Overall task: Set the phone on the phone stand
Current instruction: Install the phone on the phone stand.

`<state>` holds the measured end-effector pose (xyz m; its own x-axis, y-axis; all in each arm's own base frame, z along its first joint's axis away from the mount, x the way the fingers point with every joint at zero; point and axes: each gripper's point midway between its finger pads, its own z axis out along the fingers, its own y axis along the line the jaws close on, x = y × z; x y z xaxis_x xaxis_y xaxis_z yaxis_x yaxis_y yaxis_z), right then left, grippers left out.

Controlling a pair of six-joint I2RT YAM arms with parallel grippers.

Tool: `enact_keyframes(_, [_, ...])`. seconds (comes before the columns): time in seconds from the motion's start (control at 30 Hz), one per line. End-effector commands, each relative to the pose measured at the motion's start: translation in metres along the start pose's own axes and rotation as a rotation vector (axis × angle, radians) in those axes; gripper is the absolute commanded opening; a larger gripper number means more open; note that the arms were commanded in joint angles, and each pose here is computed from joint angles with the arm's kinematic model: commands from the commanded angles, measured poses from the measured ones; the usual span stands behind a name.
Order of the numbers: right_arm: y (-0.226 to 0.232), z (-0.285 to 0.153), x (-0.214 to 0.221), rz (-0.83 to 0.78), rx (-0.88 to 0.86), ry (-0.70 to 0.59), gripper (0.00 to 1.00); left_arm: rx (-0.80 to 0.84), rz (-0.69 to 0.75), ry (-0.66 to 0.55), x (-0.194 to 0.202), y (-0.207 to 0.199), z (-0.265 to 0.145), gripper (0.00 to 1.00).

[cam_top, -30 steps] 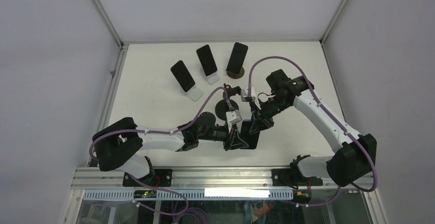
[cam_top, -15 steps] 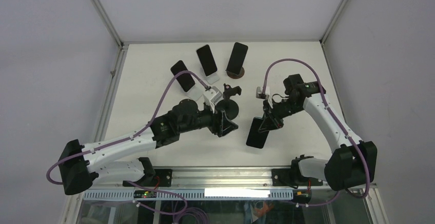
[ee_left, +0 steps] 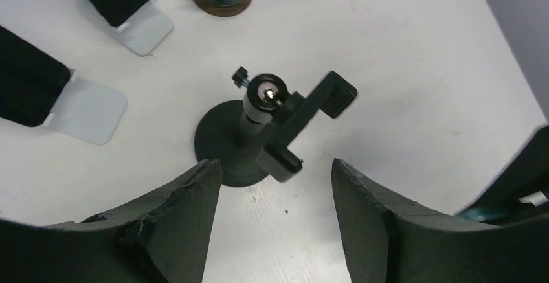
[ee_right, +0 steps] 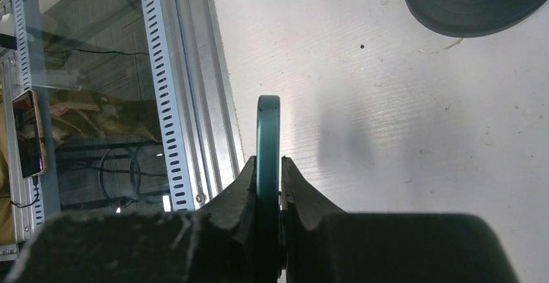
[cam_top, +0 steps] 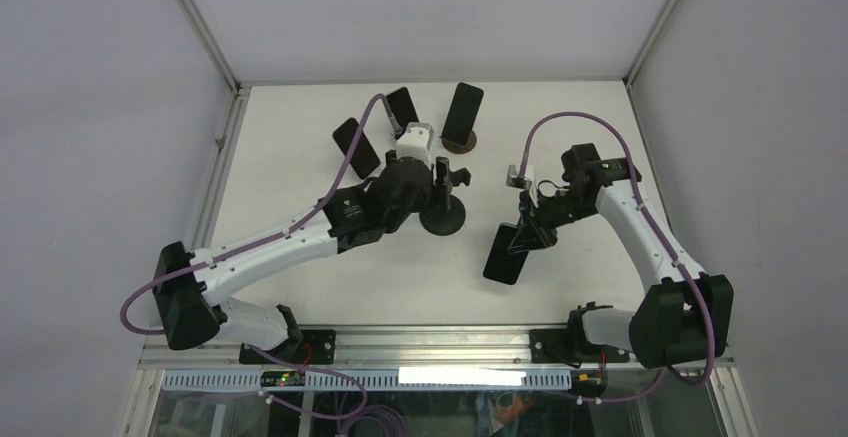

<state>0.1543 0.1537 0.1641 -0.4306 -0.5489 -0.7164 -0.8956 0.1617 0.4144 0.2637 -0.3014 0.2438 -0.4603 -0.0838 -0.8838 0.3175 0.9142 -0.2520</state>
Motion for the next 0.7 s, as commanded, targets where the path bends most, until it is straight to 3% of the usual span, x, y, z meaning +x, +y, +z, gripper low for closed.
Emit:
enact_keyframes(0.0, [0.006, -0.003, -0.013, -0.016, -0.019, -0.064, 0.0, -0.201, -0.002, -0.041, -0.017, 0.014, 0.004, 0.63])
enact_keyframes(0.43, [0.005, -0.003, -0.013, -0.01, -0.022, -0.069, 0.0, -0.235, 0.095, 0.035, -0.001, 0.003, 0.017, 0.46])
enact_keyframes(0.57, [0.005, -0.004, -0.014, -0.01, -0.022, -0.07, 0.0, -0.148, 0.219, 0.102, 0.008, -0.006, 0.017, 0.45])
enact_keyframes(0.67, [0.005, -0.004, -0.014, -0.01, -0.022, -0.071, 0.0, -0.074, 0.314, 0.153, 0.015, -0.01, 0.016, 0.38])
